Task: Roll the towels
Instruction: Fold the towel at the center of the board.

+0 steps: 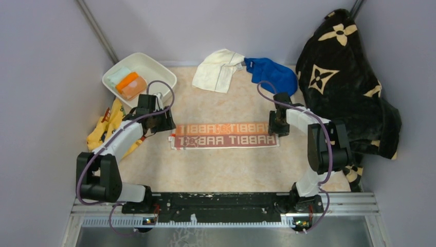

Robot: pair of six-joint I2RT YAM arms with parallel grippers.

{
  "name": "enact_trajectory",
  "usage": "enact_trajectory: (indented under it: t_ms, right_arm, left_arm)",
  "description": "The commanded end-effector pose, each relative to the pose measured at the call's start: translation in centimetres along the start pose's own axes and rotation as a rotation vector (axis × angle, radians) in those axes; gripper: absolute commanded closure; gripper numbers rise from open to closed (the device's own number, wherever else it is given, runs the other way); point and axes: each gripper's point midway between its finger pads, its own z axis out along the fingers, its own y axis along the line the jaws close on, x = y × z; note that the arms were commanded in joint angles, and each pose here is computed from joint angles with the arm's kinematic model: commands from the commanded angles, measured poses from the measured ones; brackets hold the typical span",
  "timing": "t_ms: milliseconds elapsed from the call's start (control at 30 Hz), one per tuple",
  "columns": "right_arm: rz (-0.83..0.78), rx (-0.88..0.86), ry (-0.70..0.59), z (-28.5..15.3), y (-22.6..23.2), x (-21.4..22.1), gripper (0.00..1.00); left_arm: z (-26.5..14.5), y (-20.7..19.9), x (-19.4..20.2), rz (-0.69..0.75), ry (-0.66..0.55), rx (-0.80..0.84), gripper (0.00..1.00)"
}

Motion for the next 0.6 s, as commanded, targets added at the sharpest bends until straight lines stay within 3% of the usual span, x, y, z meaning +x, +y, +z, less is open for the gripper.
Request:
enact_trajectory:
  t_ms: [0,167,333,567]
  right_arm:
    - [-0.002,0.084,0.09,1.1,-1.6,2.6,0.55]
    - [0.006,0.054,0.076,0.8,-1.1,2.4,0.55]
    - [-0.01,0.036,0.167,2.5,-0.9,4.6,0.63]
    - [-0.004,0.077,0.189,2.9,-1.6,5.1,0.9]
  left_arm:
    - [-0.3,0.4,-0.3,0.008,-0.026,-0.009,0.34]
    - [-0.2,0.2,0.1,0.001,-0.019,0.001,0.34]
    - [-0.1,0.1,0.4,-0.001,-0.006,0.008,0.34]
    - [-0.2,-0.1,0.8,-0.008,0.007,0.022,0.34]
